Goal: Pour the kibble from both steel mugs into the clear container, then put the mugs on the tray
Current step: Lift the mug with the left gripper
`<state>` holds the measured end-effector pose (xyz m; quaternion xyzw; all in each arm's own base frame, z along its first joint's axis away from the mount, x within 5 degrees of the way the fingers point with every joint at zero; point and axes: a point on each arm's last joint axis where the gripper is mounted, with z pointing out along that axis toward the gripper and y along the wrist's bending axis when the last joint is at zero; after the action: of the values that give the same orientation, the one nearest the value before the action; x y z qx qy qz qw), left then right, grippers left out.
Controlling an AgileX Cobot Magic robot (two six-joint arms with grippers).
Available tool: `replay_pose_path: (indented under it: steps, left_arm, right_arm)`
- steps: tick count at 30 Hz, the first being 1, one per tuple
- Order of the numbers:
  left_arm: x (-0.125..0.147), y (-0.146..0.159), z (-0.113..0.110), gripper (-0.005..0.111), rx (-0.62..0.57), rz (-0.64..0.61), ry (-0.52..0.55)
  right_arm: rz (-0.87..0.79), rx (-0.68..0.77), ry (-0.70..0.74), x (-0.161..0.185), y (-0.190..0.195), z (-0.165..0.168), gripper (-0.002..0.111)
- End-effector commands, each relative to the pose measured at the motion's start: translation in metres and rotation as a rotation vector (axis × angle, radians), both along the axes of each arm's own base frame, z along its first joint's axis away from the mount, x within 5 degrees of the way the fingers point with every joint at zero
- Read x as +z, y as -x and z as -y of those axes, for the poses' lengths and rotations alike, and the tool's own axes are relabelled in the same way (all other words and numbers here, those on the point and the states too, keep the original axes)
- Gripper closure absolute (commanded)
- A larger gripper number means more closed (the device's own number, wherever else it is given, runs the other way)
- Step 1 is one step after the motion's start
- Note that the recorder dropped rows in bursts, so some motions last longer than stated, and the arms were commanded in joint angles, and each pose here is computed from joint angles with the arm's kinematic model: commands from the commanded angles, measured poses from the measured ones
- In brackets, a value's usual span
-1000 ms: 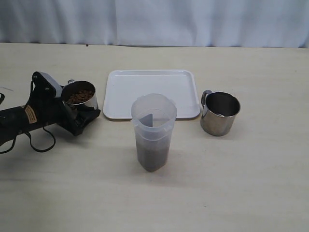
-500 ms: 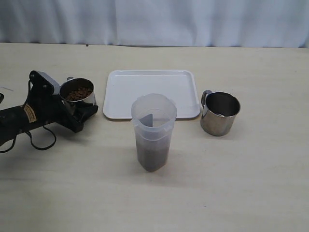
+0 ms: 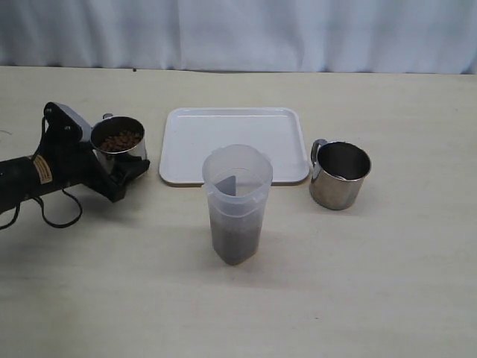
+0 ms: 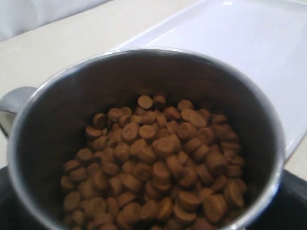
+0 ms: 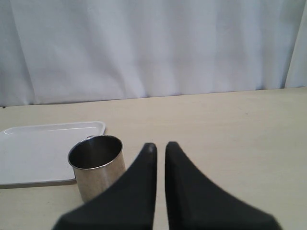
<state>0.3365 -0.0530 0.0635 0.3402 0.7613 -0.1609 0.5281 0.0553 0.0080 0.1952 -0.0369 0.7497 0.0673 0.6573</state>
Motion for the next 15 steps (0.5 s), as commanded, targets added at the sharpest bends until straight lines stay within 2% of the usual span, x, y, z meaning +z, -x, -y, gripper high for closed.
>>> replay_pose_path:
  steps: [1, 3, 10, 15]
  left_arm:
    - [0.039, 0.004, 0.004, 0.107, -0.004, 0.066, 0.078]
    - [0.056, 0.005, 0.003, 0.107, 0.021, 0.056, 0.093]
    - [0.099, 0.012, -0.006, 0.107, 0.134, -0.022, 0.015]
    - [0.123, 0.022, 0.01, 0.107, 0.117, 0.002, -0.042]
  right_arm:
    - [0.001, 0.005, 0.007, -0.001, 0.0, 0.0, 0.103]
    - [0.001, 0.005, 0.007, -0.001, 0.0, 0.0, 0.103]
    - [0.001, 0.005, 0.007, -0.001, 0.0, 0.0, 0.103]
    - [0.001, 0.005, 0.007, -0.001, 0.0, 0.0, 0.103]
